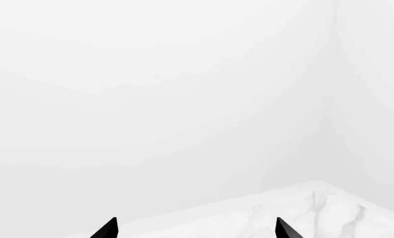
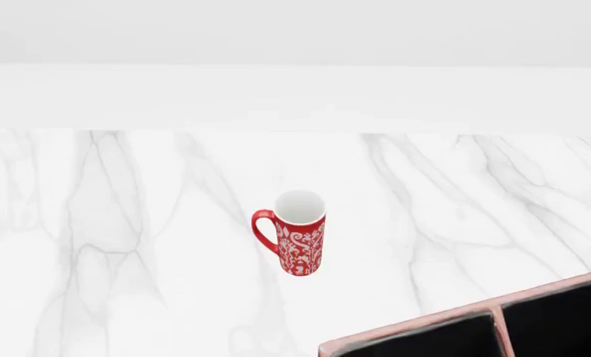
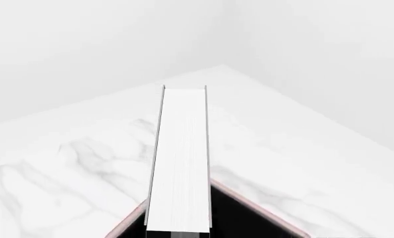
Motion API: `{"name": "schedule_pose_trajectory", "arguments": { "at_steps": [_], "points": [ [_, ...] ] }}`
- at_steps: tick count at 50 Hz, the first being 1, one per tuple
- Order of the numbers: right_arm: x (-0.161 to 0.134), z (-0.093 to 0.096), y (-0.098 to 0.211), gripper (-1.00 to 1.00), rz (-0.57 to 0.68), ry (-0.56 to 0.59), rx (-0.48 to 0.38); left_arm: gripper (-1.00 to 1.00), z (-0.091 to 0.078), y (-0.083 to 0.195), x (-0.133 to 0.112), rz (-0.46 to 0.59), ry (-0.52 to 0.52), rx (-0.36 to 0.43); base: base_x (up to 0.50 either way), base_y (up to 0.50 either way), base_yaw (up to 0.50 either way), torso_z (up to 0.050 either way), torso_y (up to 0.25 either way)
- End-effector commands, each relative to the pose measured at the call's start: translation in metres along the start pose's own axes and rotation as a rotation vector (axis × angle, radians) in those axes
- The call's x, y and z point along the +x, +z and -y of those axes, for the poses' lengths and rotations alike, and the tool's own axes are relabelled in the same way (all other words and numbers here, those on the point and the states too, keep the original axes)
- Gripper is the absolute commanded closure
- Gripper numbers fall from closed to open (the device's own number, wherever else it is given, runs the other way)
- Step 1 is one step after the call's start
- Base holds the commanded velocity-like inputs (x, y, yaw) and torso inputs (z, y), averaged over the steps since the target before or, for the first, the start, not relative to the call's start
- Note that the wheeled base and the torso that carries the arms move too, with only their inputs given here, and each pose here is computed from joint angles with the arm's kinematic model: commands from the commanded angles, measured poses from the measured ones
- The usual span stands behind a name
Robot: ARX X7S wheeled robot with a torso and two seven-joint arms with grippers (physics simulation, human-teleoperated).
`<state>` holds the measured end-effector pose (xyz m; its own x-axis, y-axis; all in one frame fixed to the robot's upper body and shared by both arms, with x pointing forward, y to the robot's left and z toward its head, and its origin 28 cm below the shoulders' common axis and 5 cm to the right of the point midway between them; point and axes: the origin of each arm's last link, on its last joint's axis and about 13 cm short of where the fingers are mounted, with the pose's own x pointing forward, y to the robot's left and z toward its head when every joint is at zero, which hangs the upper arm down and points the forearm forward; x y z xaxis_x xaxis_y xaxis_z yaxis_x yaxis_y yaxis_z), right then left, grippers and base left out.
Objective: Pick up the book and place it in the right compartment of the caddy.
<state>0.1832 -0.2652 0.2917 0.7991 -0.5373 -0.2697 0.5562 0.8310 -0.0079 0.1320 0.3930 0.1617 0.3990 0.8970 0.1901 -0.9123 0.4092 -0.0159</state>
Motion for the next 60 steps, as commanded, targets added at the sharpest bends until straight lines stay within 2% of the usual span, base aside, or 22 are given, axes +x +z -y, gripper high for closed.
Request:
{"name": "schedule_pose_trajectory", "arguments": {
  "at_steps": [1, 16, 40, 50, 56, 57, 60],
  "points": [
    [0.005, 0.005, -0.004, 1.00, 0.008, 0.013, 0.027, -1.00, -0.002, -0.004, -0.002, -0.016, 0.009, 0.006, 0.00, 0.00, 0.00, 0.000, 0.000],
    [0.014, 0.006, -0.012, 1.00, 0.015, -0.044, -0.005, -1.00, -0.003, -0.005, -0.003, -0.017, 0.007, 0.011, 0.00, 0.00, 0.00, 0.001, 0.001],
    [0.030, -0.001, -0.036, 1.00, -0.067, -0.013, -0.045, -1.00, -0.003, -0.005, -0.004, -0.016, 0.003, 0.014, 0.00, 0.00, 0.00, 0.000, 0.001],
    [0.034, -0.002, -0.041, 1.00, -0.080, -0.014, -0.046, -1.00, -0.003, -0.005, -0.004, -0.015, 0.001, 0.016, 0.00, 0.00, 0.00, 0.001, 0.001],
    [0.035, -0.003, -0.041, 1.00, -0.095, 0.001, -0.005, -1.00, -0.003, -0.006, -0.004, -0.017, 0.001, 0.017, 0.00, 0.00, 0.00, 0.000, 0.002],
    [0.035, -0.003, -0.040, -1.00, -0.097, 0.003, -0.001, -1.00, -0.003, -0.006, -0.004, -0.017, 0.001, 0.016, 0.00, 0.00, 0.00, 0.000, 0.000],
    [0.035, -0.003, -0.040, -1.00, -0.094, -0.004, 0.004, -1.00, -0.003, -0.006, -0.004, -0.017, 0.001, 0.016, 0.00, 0.00, 0.00, 0.000, 0.000]
  ]
}}
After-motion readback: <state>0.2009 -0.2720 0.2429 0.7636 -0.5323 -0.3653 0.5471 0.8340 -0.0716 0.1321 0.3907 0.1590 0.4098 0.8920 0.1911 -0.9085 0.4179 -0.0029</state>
